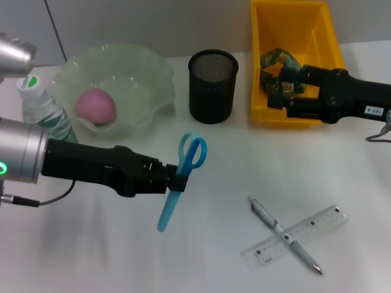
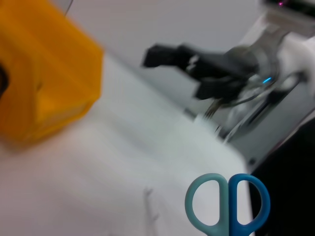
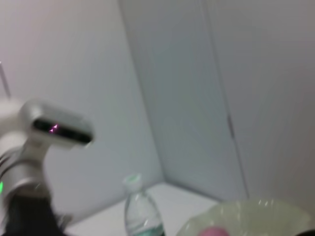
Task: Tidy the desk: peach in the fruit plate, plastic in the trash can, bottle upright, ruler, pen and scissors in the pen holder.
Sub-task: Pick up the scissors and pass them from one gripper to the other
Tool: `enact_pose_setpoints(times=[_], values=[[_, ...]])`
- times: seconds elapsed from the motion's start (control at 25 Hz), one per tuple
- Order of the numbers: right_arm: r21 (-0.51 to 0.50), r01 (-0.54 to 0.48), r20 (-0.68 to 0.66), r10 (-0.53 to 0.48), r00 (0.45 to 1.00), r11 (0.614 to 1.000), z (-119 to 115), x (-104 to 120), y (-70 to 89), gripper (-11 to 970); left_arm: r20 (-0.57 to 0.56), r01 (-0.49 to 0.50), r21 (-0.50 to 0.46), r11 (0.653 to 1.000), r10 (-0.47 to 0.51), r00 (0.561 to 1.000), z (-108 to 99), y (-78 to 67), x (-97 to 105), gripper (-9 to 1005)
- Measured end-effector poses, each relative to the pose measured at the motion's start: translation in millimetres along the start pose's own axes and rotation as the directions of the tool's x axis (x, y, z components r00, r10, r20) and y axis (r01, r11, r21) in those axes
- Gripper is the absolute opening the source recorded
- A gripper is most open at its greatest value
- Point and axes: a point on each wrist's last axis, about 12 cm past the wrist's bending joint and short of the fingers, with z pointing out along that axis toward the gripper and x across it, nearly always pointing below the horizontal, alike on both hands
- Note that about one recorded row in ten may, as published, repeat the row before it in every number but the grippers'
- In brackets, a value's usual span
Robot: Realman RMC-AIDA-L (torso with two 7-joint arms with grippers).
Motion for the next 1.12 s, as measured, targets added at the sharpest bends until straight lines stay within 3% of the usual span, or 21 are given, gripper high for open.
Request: enact_pose_setpoints(times=[0.24,0.44,0.64,0.8,1.12], values=[[0.009,-0.029,0.03,0.029,0.999,1.0,4.8,1.9,-1.3,828,0.194,-0.124,0.049,0.991,0.112,0.975,-3.1,-3.5,21.3,280],[0.011,-0.051,0.042,0.051,0.998,0.999,10.3,3.9,-2.2,827,0.338,-0.246,0.017,0.969,0.226,0.914,3.2,-2.8,36.8,285],[0.004,-0.056,0.045,0.056,0.997,0.998,14.1,4.3,-1.3,828,0.462,-0.314,-0.14,0.939,0.343,0.818,8.6,5.5,52.0,290],[-0.004,-0.048,0.052,0.048,0.997,0.999,18.5,5.8,1.1,828,0.518,-0.281,-0.277,0.919,0.389,0.762,15.3,15.1,62.0,294],[-0.028,-0.012,0.111,0.015,0.994,1.0,30.8,10.2,7.9,827,0.527,-0.259,-0.48,0.838,0.511,0.679,34.3,24.8,72.1,302]])
